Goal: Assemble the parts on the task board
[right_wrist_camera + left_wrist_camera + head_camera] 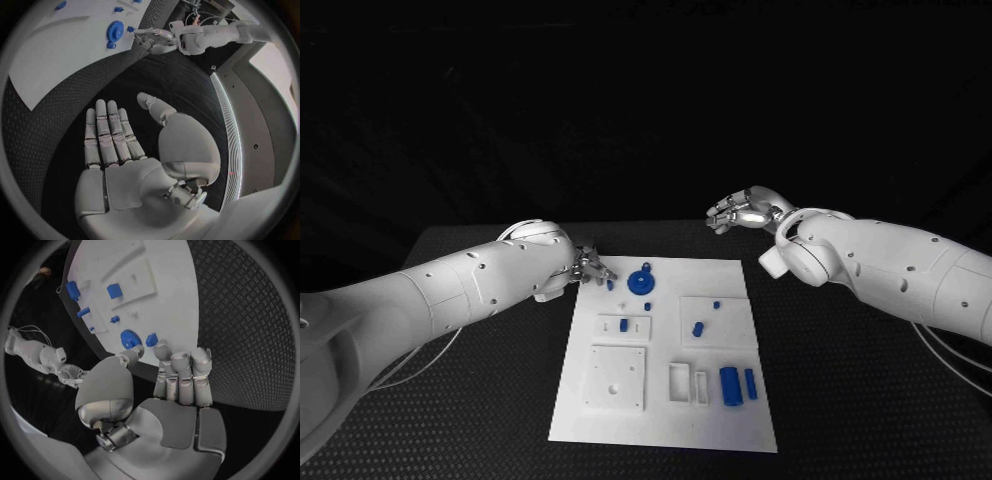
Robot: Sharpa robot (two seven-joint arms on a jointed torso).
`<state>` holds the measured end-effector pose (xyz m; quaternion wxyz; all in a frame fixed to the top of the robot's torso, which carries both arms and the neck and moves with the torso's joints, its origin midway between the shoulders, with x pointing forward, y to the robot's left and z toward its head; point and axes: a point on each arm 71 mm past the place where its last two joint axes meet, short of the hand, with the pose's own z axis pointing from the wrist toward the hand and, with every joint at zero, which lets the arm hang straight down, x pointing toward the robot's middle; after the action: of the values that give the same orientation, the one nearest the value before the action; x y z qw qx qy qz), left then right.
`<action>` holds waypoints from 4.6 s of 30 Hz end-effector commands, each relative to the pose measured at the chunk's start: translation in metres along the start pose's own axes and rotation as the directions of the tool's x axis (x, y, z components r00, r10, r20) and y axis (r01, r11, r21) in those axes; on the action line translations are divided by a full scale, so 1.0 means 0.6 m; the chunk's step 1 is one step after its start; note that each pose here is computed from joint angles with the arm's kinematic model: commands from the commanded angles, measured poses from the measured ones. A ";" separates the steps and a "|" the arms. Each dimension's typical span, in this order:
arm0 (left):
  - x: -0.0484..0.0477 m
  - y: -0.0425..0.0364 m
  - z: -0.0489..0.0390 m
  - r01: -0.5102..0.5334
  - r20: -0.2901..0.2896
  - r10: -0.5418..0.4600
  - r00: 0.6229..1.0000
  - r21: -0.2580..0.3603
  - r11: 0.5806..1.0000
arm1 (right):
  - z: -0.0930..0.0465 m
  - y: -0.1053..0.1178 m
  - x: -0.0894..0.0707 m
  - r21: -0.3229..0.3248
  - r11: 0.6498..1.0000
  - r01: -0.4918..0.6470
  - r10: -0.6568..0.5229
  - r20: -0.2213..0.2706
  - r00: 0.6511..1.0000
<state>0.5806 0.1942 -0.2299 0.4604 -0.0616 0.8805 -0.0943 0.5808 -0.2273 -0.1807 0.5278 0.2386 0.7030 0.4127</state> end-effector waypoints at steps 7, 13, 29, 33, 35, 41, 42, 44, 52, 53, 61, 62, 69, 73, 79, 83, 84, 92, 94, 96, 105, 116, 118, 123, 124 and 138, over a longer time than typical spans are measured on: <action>0.006 -0.011 0.002 0.000 -0.026 0.000 1.000 0.029 1.000 | 0.002 0.004 0.006 -0.010 1.000 0.000 0.000 -0.018 1.000; 0.003 -0.005 0.004 0.004 -0.020 -0.004 1.000 0.017 1.000 | 0.002 0.004 0.006 -0.009 1.000 0.000 0.000 -0.018 1.000; 0.010 -0.009 0.008 0.010 -0.027 -0.010 1.000 0.024 1.000 | 0.003 0.006 0.009 -0.012 1.000 0.000 0.000 -0.022 1.000; 0.010 -0.006 0.009 0.011 -0.027 -0.011 1.000 0.021 1.000 | 0.003 0.006 0.009 -0.012 1.000 0.000 0.000 -0.022 1.000; 0.010 -0.006 0.009 0.012 -0.029 -0.012 1.000 0.022 1.000 | 0.003 0.006 0.009 -0.011 1.000 -0.001 0.000 -0.021 1.000; 0.019 -0.011 0.011 0.014 -0.042 -0.013 0.999 0.028 1.000 | 0.004 0.007 0.011 -0.013 1.000 -0.001 0.001 -0.023 1.000; 0.021 -0.011 0.012 0.014 -0.044 -0.013 0.999 0.027 1.000 | 0.004 0.007 0.011 -0.013 1.000 -0.001 0.001 -0.024 1.000; 0.023 -0.010 0.013 0.015 -0.046 -0.014 0.999 0.026 1.000 | 0.004 0.007 0.011 -0.013 1.000 -0.001 0.001 -0.024 1.000; 0.023 -0.005 0.013 0.023 -0.040 -0.022 0.999 0.023 0.999 | 0.003 0.007 0.010 -0.013 1.000 -0.001 0.001 -0.024 1.000; 0.024 -0.006 0.013 0.022 -0.042 -0.021 0.999 0.025 0.999 | 0.003 0.007 0.010 -0.013 1.000 -0.001 0.001 -0.024 1.000; 0.026 -0.010 0.011 0.041 -0.042 -0.040 0.998 0.034 0.999 | 0.002 0.005 0.009 -0.012 1.000 -0.001 0.001 -0.022 1.000; 0.025 -0.010 0.011 0.045 -0.041 -0.043 0.998 0.035 0.998 | 0.002 0.005 0.009 -0.012 1.000 -0.001 0.001 -0.022 1.000; 0.026 -0.008 0.012 0.081 -0.050 -0.079 0.996 0.035 0.996 | 0.002 0.005 0.009 -0.012 1.000 -0.001 0.001 -0.022 1.000; 0.026 -0.008 0.011 0.099 -0.054 -0.097 0.994 0.037 0.994 | 0.003 0.005 0.009 -0.011 1.000 -0.001 0.001 -0.023 1.000; 0.027 -0.005 0.011 0.151 -0.064 -0.148 0.987 0.038 0.988 | 0.002 0.003 0.010 -0.009 1.000 -0.001 0.001 -0.024 1.000; 0.027 -0.002 0.010 0.195 -0.075 -0.192 0.979 0.033 0.980 | 0.002 0.002 0.010 -0.008 1.000 -0.001 0.001 -0.024 1.000; 0.028 0.000 0.010 0.209 -0.079 -0.206 0.975 0.031 0.977 | 0.002 0.002 0.010 -0.008 1.000 -0.001 0.001 -0.024 1.000; 0.029 0.020 -0.004 0.280 -0.097 -0.277 0.956 0.026 0.960 | 0.001 -0.001 0.006 -0.003 1.000 -0.001 0.000 -0.019 1.000; 0.025 0.022 -0.009 0.283 -0.094 -0.279 0.956 0.031 0.959 | 0.000 -0.003 0.004 -0.001 1.000 0.000 0.000 -0.017 1.000; 0.019 0.020 -0.016 0.281 -0.092 -0.277 0.957 0.041 0.959 | -0.001 -0.004 0.002 0.000 1.000 0.000 0.000 -0.014 1.000; -0.007 0.012 -0.054 0.200 -0.048 -0.196 0.979 0.087 0.976 | -0.003 -0.005 0.000 0.002 1.000 0.000 0.000 -0.014 1.000; 0.017 0.001 -0.086 0.071 0.003 -0.071 0.997 0.111 0.991 | -0.004 -0.006 -0.002 0.003 1.000 0.000 0.000 -0.011 1.000; 0.025 -0.002 -0.090 0.044 0.016 -0.046 0.999 0.113 0.993 | -0.004 -0.006 -0.001 0.003 1.000 0.000 0.000 -0.011 1.000; 0.046 -0.002 -0.096 0.011 0.031 -0.015 0.999 0.116 0.993 | -0.005 -0.007 -0.002 0.003 1.000 0.000 0.000 -0.011 1.000; 0.050 -0.002 -0.098 0.018 0.038 -0.022 0.999 0.119 0.993 | -0.005 -0.007 -0.002 0.003 1.000 0.000 0.000 -0.011 1.000; 0.101 0.010 -0.101 0.007 0.004 -0.007 1.000 0.112 0.994 | -0.007 -0.009 -0.004 0.005 1.000 0.000 0.000 -0.011 1.000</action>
<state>0.4949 0.1947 -0.2470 0.4507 -0.0400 0.8794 -0.1482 0.5788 -0.2353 -0.1830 0.5273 0.2428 0.7045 0.4082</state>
